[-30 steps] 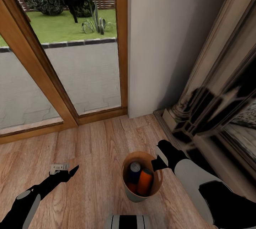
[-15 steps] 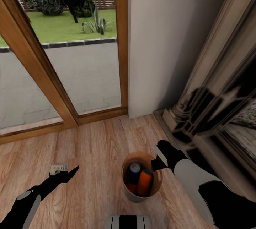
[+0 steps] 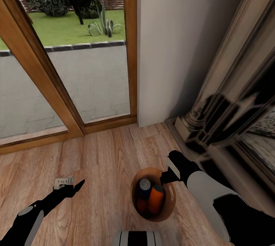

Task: Put the three can of soda from the living room inside the tash can in the kitchen.

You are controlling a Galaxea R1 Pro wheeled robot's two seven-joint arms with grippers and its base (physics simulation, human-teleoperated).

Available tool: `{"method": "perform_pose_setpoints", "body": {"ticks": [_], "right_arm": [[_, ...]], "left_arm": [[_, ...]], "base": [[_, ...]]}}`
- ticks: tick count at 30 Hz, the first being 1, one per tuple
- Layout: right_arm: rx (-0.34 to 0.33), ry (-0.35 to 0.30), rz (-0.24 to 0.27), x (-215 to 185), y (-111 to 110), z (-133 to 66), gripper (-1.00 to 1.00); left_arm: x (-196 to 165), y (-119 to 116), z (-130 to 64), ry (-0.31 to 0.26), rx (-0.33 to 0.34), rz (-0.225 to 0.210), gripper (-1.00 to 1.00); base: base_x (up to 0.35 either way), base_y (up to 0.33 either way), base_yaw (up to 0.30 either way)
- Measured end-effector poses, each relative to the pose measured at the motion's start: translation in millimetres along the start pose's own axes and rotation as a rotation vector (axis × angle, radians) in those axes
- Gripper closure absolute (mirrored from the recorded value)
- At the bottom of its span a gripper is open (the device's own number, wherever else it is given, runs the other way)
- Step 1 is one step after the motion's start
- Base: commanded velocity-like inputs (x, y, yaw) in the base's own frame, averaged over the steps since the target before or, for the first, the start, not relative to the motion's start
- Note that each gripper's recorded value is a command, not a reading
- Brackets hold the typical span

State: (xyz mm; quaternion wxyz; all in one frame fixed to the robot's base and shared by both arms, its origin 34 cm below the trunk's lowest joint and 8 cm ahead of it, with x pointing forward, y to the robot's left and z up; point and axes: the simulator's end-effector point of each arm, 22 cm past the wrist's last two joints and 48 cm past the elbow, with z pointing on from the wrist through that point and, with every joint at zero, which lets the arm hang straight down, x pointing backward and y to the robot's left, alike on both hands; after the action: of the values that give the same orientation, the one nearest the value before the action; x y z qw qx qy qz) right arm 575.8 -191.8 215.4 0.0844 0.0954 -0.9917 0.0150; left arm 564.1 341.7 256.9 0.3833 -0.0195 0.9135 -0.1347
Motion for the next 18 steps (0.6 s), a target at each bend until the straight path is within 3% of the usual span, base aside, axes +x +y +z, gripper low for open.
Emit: {"method": "perform_pose_setpoints", "body": {"ticks": [18], "right_arm": [[0.002, -0.002, -0.001, -0.6, -0.2, -0.4, -1.0]], "left_arm": [[0.1, 0.0, 0.1, 0.0, 0.0, 0.0, -1.0]], "base": [[0.0, 0.0, 0.0]]}}
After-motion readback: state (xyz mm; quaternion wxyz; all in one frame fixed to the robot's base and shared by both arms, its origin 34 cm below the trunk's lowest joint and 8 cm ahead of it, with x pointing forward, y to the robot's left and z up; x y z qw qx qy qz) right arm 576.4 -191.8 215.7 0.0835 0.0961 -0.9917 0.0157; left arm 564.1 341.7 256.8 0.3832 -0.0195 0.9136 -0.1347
